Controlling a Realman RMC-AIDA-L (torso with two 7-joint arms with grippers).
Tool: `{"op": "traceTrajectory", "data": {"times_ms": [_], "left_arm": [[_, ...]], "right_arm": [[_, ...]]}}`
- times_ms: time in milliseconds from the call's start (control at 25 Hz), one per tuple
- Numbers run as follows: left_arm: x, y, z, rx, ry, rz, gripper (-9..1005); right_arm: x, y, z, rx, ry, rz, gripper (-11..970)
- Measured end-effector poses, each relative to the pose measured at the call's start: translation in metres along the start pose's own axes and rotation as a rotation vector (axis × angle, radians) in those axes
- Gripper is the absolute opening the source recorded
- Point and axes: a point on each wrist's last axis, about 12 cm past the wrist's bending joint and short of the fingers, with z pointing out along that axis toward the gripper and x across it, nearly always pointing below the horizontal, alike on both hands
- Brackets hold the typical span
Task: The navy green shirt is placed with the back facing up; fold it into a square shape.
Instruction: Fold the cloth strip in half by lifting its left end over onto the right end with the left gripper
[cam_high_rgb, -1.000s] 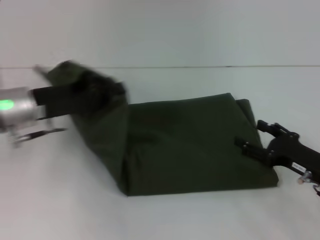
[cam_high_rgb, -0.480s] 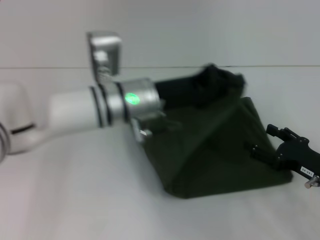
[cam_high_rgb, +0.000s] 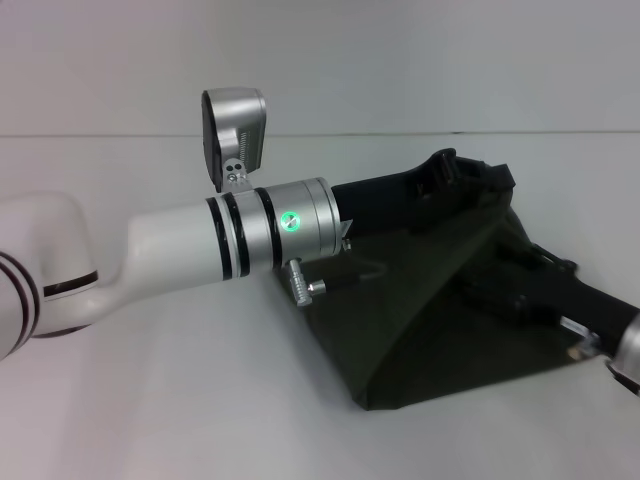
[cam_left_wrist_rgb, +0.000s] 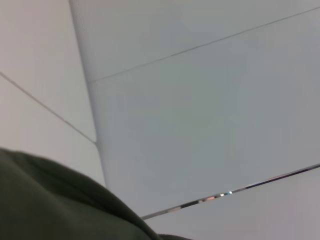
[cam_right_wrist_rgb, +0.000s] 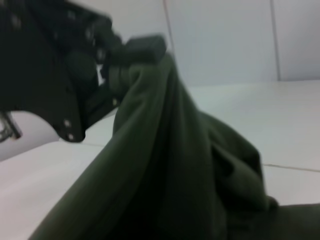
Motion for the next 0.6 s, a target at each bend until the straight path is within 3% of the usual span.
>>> {"op": "traceTrajectory", "data": {"times_ms": [360,600], "left_arm": [[0.0,-0.005,-0.001,0.041,0.004,0.002,9],[-0.001,-0.009,0.0,0.065,0.013,0.007,9]], "right_arm": [[-0.025,0.006,0.055,-0.025,0.084,-0.082,914],[-0.038,-0.005,0.063,0.074,0.031,-0.014,914]]}}
